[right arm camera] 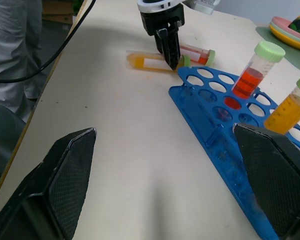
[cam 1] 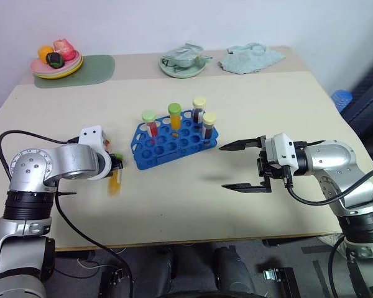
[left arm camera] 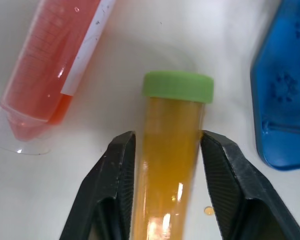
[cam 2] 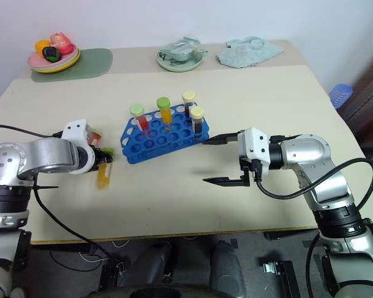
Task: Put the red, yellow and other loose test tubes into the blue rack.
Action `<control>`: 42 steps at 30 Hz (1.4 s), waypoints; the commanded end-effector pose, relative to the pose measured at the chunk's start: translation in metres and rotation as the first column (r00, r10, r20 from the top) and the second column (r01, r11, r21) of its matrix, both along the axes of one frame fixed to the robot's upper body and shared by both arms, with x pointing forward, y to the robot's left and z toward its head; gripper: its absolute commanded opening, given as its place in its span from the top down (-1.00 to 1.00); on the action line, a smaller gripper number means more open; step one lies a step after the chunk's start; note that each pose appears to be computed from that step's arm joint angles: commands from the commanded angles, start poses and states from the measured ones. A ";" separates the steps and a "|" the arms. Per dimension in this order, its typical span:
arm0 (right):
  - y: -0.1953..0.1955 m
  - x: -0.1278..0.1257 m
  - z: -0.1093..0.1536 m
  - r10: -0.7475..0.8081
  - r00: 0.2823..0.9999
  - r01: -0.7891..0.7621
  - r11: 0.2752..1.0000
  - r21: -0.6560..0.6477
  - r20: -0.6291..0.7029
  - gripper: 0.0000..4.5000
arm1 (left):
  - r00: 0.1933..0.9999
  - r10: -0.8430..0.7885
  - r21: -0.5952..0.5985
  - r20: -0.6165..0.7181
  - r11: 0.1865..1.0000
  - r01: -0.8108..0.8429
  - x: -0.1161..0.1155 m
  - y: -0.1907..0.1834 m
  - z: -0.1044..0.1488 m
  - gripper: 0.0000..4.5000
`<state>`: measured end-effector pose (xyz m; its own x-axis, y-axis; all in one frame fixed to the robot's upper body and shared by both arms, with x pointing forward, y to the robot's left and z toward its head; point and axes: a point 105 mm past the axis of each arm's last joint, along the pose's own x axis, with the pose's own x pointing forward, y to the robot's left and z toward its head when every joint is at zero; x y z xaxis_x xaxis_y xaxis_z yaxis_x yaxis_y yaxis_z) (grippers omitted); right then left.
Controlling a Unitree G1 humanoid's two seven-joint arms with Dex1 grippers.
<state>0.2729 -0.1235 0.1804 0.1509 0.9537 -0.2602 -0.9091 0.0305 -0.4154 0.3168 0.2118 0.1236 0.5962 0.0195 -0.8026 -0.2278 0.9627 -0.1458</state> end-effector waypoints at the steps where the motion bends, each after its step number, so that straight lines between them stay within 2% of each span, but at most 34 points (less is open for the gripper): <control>1: 0.001 -0.002 0.016 0.009 0.998 -0.010 1.000 0.012 0.062 -1.00 | 0.999 0.014 -0.003 0.035 1.000 -0.014 0.005 0.000 0.013 -0.03; 8: 0.002 -0.001 0.018 0.004 0.998 -0.005 1.000 0.014 0.063 -1.00 | 0.999 0.028 0.002 0.020 1.000 -0.028 0.006 0.001 0.011 -0.03; 11: 0.003 -0.002 0.018 0.003 0.998 -0.004 1.000 0.015 0.063 -1.00 | 0.999 0.045 0.003 0.013 0.999 -0.045 0.005 0.003 0.008 0.33; 23: 0.006 -0.001 0.020 0.007 0.998 -0.008 1.000 0.021 0.060 -1.00 | 0.994 0.104 0.013 -0.025 0.995 -0.104 0.000 0.019 0.000 0.33; 24: 0.006 -0.001 0.020 0.008 0.998 -0.009 1.000 0.022 0.060 -1.00 | 0.994 0.104 0.015 -0.026 0.995 -0.103 0.000 0.019 -0.001 0.53; 26: 0.007 0.000 0.020 0.009 0.998 -0.010 1.000 0.022 0.060 -1.00 | 0.995 0.101 0.010 -0.023 0.995 -0.100 -0.001 0.017 -0.002 0.65; 31: 0.008 0.001 0.019 0.011 0.998 -0.012 1.000 0.023 0.059 -1.00 | 0.995 0.098 0.014 0.020 0.995 -0.098 -0.007 0.018 0.003 0.65; 34: 0.008 0.002 0.020 0.011 0.998 -0.012 1.000 0.027 0.060 -1.00 | 0.995 0.067 0.032 0.081 0.997 -0.070 -0.011 0.019 0.013 0.65; 37: 0.008 0.004 0.019 0.008 0.998 -0.010 0.999 0.034 0.060 -1.00 | 0.974 0.020 0.046 0.224 0.998 -0.031 -0.014 0.016 0.039 0.65; 39: 0.009 0.006 0.020 -0.002 0.999 -0.001 0.999 0.053 0.054 -1.00 | 0.896 -0.064 0.066 0.438 0.997 0.039 -0.014 0.008 0.071 0.65; 40: 0.009 0.007 0.020 -0.008 0.999 0.005 0.998 0.063 0.050 -1.00 | 0.827 -0.126 0.079 0.548 0.992 0.099 -0.015 -0.001 0.088 0.65; 42: 0.008 0.008 0.020 -0.017 0.999 0.013 0.997 0.074 0.043 -1.00 | 0.619 -0.274 0.128 0.736 0.954 0.270 -0.024 -0.027 0.121 0.65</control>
<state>0.2801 -0.1148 0.1904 0.1664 0.9623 -0.2153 -0.9032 0.0611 -0.4248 0.3006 0.2030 0.2057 0.9418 -0.1092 -0.3180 0.0532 0.9823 -0.1798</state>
